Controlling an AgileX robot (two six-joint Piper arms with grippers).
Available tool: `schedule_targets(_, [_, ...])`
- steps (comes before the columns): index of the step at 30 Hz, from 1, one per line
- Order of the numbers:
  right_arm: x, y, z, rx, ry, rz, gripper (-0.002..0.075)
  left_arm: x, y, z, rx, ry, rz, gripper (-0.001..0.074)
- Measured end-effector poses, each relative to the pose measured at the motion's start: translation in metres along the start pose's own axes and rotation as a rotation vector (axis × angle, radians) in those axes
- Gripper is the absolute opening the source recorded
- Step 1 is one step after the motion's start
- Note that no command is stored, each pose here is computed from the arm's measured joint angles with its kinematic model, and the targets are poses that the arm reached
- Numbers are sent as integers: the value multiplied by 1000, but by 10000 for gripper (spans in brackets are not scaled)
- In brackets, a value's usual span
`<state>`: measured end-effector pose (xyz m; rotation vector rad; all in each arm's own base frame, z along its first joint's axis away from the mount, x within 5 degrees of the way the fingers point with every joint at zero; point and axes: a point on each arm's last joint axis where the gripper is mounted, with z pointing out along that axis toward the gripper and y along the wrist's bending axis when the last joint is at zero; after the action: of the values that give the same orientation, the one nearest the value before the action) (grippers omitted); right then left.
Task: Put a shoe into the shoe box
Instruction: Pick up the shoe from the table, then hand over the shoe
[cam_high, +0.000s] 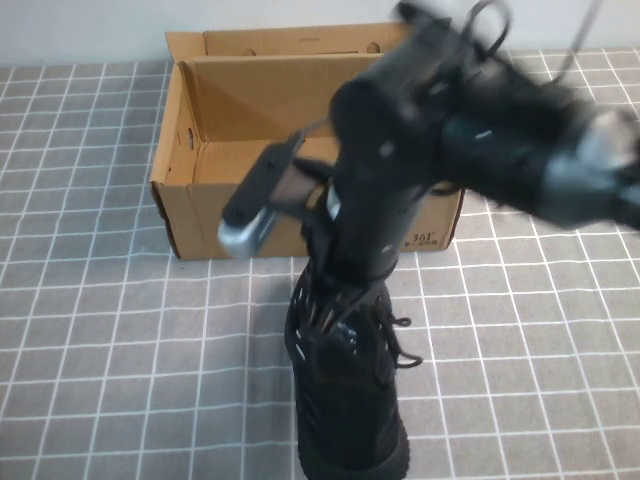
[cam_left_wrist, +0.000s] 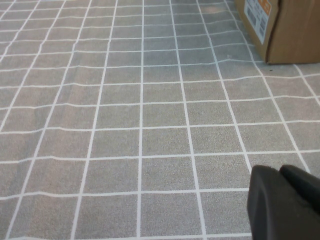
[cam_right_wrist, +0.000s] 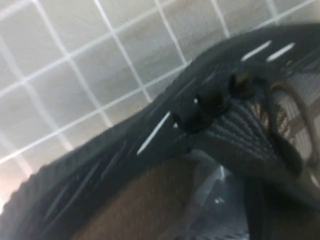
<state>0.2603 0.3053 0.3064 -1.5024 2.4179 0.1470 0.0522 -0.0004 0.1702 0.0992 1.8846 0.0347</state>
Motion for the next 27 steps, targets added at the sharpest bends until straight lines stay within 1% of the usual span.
schedule_targets(7, [20,10,-88,7,-188,11,-1,0,0,0,0,0,0,-1])
schedule_targets(11, [32,13,-117,17,-250,10,-2,0,0,0,0,0,0,-1])
schedule_targets(15, [36,14,-126,29,-268,-11,-2,0,0,0,0,0,0,-1])
schedule_targets(27, [35,15,-126,25,-271,-39,-2,0,0,0,0,0,0,-1])
